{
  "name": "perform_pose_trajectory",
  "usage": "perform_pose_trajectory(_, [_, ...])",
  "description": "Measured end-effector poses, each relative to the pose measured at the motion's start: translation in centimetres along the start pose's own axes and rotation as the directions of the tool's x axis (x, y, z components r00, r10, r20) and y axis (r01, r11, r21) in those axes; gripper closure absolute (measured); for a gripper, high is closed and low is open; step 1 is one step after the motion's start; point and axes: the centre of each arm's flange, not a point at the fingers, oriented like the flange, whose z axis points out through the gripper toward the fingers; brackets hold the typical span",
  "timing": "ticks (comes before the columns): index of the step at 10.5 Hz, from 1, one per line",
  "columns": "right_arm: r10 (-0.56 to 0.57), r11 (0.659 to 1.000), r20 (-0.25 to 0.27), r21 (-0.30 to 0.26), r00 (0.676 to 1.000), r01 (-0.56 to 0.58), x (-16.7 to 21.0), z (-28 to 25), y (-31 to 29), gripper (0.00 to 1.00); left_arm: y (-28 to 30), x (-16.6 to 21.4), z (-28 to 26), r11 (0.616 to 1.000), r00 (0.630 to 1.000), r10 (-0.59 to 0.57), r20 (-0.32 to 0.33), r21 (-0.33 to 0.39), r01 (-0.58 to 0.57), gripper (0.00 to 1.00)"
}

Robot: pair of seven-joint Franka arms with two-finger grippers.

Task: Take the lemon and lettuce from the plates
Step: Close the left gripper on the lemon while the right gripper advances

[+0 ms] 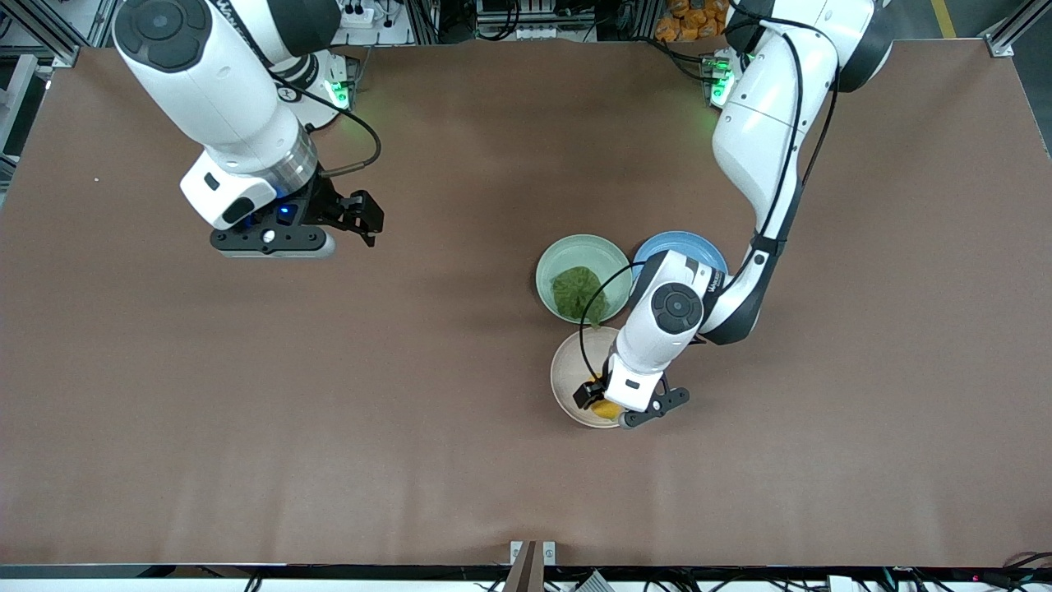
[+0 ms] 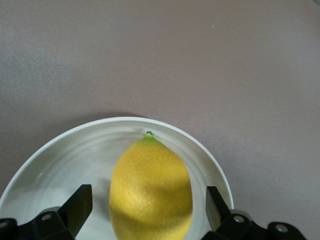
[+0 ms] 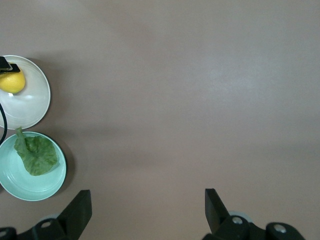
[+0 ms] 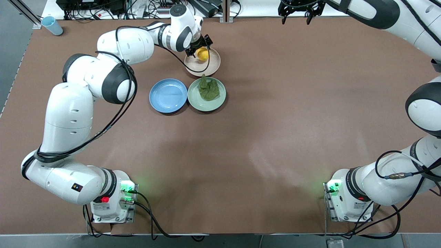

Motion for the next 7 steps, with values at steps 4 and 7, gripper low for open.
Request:
perform_pose_trajectory(4, [0.022,1.000,0.000,-0.001,1.000,-0.022,0.0,1.4,-1.7,0.00,0.3,-0.3,0.2,1.000,1.000,0.009,-0.001,-0.004,-0.009,0.33])
perform_pose_trajectory(7, [0.008,1.000,0.013,-0.009,1.000,-0.008,-0.7,2.6,-3.7,0.00,0.8,0.2,-1.3,1.000,1.000,0.009,0.000,0.000,-0.009,0.33])
